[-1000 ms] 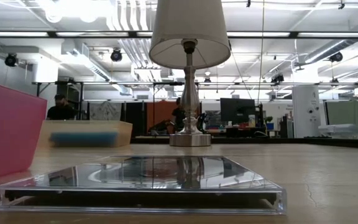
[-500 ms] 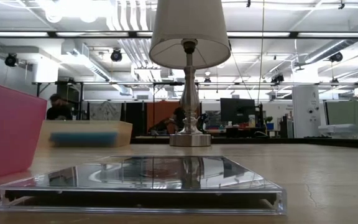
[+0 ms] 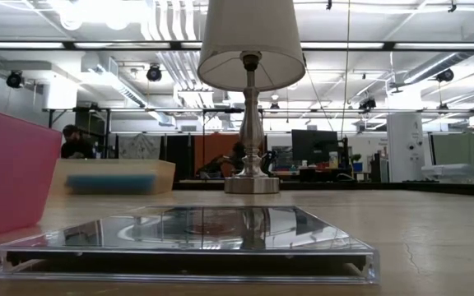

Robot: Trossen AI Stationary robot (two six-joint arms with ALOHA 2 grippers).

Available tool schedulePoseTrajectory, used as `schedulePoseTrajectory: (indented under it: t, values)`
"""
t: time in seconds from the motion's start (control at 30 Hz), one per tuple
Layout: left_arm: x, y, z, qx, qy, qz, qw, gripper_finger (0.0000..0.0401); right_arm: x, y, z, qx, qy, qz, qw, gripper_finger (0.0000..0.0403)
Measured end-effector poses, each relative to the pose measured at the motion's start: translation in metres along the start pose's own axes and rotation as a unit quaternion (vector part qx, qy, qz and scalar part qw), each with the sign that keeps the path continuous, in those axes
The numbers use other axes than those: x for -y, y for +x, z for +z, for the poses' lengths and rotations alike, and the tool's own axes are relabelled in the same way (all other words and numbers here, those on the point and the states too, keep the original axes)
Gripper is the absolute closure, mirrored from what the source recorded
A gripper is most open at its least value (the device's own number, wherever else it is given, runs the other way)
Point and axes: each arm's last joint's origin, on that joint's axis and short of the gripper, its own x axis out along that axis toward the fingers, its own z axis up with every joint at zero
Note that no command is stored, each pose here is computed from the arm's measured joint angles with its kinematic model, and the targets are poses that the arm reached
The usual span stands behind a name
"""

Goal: Pick & place jewel cases by type
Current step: Put the top black cd case into the pink bin

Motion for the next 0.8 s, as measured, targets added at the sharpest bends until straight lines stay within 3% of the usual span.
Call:
schedulePoseTrajectory:
  t: [0.17, 0.43, 0.8]
  values:
    - [-0.003, 0.036, -0.026, 0.000, -0.057, 0.016, 0.998, 0.0401, 0.000, 0.000, 0.000, 0.000, -0.009, 0.000, 1.000, 0.0327]
    - [-0.018, 0.086, -0.050, -0.034, -0.102, 0.032, 0.994, 0.0401, 0.000, 0.000, 0.000, 0.001, -0.007, 0.001, 1.000, 0.0335]
    - [-0.036, 0.114, -0.068, -0.050, -0.146, 0.020, 0.988, 0.0401, 0.000, -0.001, 0.000, 0.001, 0.007, 0.001, 1.000, 0.0335]
